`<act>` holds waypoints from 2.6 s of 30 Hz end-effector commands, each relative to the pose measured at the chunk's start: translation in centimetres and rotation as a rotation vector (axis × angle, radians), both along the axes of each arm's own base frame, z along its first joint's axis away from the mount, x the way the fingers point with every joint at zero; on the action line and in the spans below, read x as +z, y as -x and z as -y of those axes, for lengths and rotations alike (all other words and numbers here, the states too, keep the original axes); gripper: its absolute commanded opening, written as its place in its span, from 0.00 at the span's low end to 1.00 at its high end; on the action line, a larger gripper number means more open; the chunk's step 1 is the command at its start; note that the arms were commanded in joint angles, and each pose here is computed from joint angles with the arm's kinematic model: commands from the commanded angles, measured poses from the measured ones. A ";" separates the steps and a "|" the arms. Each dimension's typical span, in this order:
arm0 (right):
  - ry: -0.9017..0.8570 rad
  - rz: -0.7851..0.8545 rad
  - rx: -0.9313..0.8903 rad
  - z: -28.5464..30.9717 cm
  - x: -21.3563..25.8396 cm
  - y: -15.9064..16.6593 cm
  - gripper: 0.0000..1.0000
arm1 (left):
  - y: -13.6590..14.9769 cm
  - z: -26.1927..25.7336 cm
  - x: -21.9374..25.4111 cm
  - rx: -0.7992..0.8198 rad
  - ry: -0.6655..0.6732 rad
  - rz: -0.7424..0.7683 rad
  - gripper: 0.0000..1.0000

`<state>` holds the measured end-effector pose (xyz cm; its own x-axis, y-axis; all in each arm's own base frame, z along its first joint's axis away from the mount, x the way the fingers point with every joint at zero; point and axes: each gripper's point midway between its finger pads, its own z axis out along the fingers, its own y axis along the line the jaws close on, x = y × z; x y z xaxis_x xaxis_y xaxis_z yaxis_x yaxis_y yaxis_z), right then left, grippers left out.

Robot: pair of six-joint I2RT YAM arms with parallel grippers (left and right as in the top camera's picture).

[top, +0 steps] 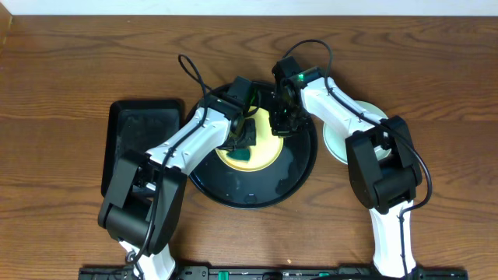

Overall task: Clean dirty plates on tray and stack at the side
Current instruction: 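Bring the sponge with the left gripper onto the yellow plate, then scrub the yellow plate with the sponge while the right gripper holds it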

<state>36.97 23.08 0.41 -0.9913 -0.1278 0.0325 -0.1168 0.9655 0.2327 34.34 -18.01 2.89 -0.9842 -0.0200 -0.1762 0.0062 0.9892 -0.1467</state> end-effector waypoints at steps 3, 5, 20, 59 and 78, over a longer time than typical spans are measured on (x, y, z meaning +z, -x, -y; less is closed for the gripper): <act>0.055 -0.021 0.007 0.4 -1.6 1.0 0.01 | -1.5 -0.1 0.3 -0.090 -0.022 0.079 0.08; 0.056 -0.021 0.007 0.4 -1.6 1.0 0.01 | -2.6 -0.9 0.5 -0.069 -0.076 0.132 0.08; 0.055 -0.021 0.007 0.4 -1.6 1.0 0.01 | 0.8 0.7 -0.7 -0.353 -0.026 0.038 0.07; 0.054 -0.019 0.007 0.4 -1.6 0.9 0.01 | 5.8 2.3 -2.5 -0.636 0.100 -0.128 0.07; 0.053 -0.018 0.007 0.3 -1.6 0.9 0.01 | 6.6 3.2 -2.0 -1.049 0.151 -0.030 0.07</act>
<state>36.92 23.01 0.41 -0.9901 -0.1364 0.0326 -0.1250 0.9637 0.2360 30.35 -19.42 1.90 -0.6594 0.7248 -0.1998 0.7510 0.6225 -0.2202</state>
